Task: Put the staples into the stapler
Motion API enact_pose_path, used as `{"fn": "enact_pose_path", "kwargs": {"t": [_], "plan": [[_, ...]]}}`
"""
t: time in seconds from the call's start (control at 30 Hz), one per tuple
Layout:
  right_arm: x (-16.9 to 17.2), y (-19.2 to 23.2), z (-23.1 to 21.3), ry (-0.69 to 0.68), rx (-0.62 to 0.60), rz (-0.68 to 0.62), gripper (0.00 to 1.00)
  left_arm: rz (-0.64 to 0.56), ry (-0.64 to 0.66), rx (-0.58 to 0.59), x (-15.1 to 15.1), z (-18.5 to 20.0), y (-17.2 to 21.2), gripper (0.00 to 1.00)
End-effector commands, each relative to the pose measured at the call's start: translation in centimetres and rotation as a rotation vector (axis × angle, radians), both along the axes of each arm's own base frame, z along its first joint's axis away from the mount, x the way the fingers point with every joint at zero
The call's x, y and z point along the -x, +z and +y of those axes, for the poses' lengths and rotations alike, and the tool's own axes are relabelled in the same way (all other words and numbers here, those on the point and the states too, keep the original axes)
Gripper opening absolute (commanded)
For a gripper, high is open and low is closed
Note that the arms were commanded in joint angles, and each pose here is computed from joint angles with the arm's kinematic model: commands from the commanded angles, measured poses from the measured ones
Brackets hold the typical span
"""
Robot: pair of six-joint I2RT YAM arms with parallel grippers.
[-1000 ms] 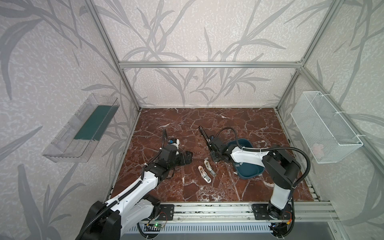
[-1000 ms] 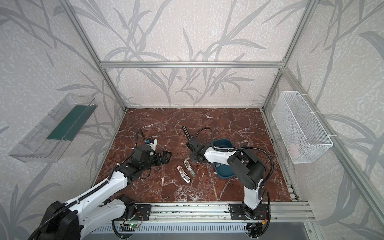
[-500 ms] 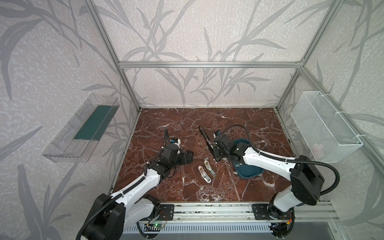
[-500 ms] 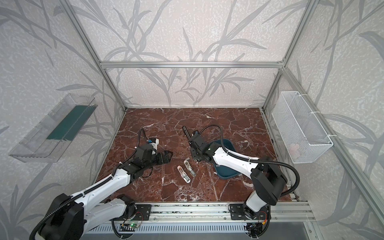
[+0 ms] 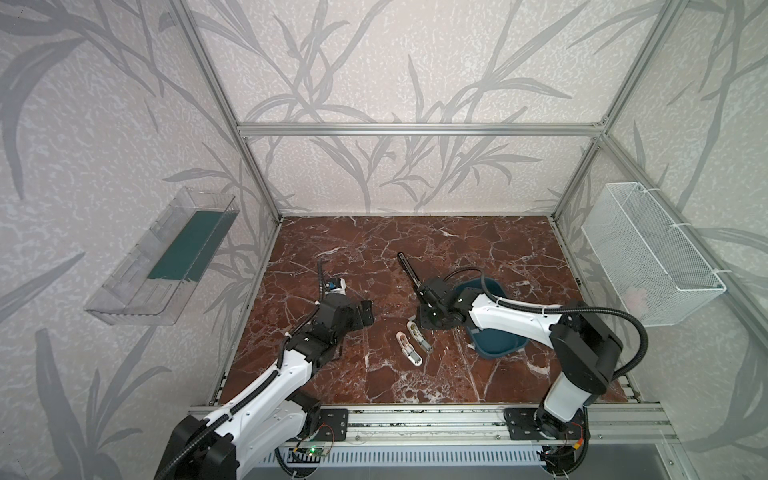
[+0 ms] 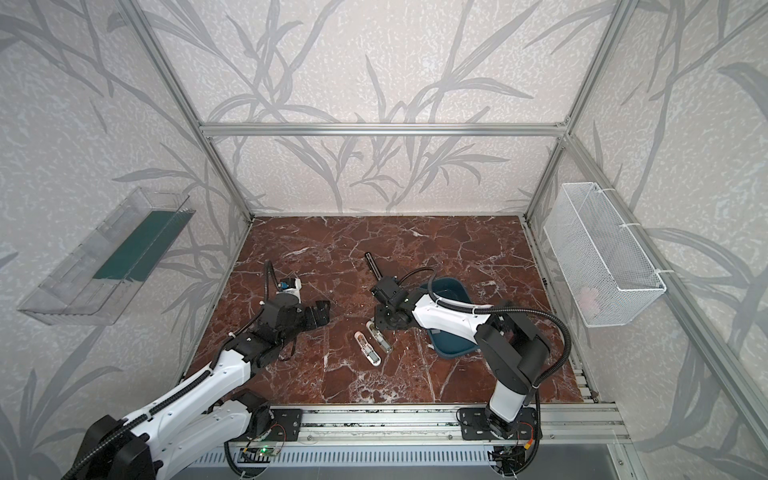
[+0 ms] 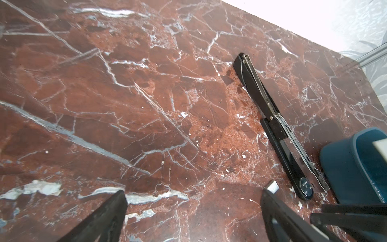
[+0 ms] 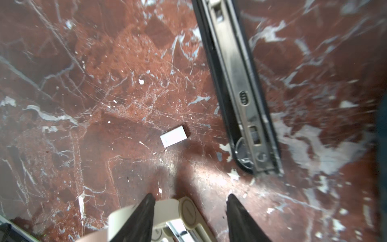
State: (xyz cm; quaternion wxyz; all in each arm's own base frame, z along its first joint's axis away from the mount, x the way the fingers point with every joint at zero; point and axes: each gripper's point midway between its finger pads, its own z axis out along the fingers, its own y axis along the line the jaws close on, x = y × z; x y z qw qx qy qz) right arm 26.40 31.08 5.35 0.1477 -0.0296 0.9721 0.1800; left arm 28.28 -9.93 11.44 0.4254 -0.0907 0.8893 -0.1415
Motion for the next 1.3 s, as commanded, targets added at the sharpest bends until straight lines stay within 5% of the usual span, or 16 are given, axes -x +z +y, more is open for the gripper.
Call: {"fn": "enact_pose_path", "kwargs": {"t": [0.0,0.47,1.27], "plan": [[0.0,0.0,1.6,-0.010,-0.036,0.043,0.59,-0.005,0.020,-0.029,0.3,0.8,-0.1,0.99],[-1.7,-1.0,1.9,-0.032,-0.034,0.030,0.72,-0.020,0.010,-0.030,0.3,0.7,0.2,0.99],[-3.3,-3.5,6.9,0.041,-0.088,0.112,0.59,-0.011,-0.003,-0.050,-0.1,0.6,0.1,0.99]]}}
